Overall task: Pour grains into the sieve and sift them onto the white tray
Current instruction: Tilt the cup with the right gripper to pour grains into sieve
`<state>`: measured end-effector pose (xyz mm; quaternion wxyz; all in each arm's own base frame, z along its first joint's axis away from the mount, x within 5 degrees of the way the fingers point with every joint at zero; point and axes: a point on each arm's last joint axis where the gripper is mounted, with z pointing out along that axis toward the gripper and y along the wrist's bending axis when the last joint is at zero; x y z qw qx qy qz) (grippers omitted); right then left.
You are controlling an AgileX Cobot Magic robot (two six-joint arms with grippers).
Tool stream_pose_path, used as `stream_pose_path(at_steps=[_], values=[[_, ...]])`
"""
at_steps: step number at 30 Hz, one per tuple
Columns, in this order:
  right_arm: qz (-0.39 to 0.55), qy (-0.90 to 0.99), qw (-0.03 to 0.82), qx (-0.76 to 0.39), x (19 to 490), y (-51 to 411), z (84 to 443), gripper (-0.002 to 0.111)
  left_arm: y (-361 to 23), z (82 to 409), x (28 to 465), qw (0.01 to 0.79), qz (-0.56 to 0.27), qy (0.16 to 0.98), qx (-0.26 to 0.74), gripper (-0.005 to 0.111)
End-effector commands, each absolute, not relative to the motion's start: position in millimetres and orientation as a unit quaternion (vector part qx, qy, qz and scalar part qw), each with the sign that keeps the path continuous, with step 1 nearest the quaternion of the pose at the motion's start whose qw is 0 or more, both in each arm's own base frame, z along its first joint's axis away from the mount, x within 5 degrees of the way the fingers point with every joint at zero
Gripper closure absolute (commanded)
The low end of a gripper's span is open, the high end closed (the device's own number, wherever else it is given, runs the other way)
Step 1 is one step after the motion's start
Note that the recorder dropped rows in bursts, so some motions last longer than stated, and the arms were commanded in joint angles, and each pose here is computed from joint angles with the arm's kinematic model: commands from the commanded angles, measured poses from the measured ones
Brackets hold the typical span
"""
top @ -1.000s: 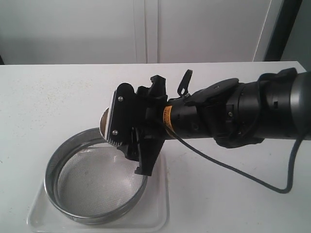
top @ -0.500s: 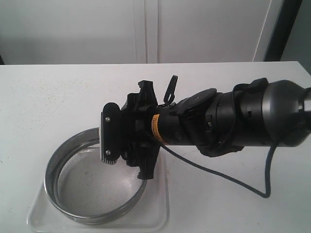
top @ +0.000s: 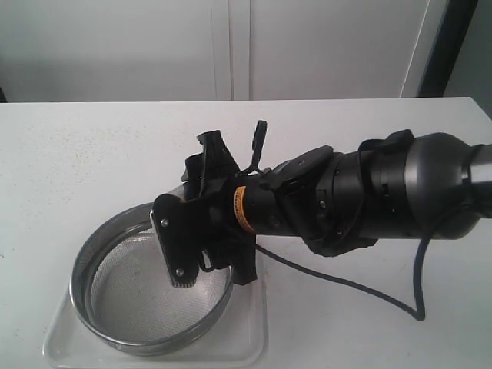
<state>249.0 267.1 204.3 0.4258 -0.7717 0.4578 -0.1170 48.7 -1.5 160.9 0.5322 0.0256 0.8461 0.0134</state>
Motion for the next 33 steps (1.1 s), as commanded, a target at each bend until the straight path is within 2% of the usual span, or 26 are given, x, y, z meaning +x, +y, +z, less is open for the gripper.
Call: stream_pose_path(at_steps=[1,17,33], values=[[-0.135,0.44,0.43,-0.777,248.1,270.5,209.9,0.108,-1.9,158.3,48.1,0.528,0.011,0.849,0.028,0.107],[-0.192,0.412,0.427,-0.781,251.5,277.3,214.4,0.108,-1.9,158.3,48.1,0.528,0.011,0.849,0.028,0.107],[-0.212,0.383,0.405,-0.803,247.5,293.6,194.5,0.108,-1.9,158.3,48.1,0.528,0.011,0.849,0.028,0.107]])
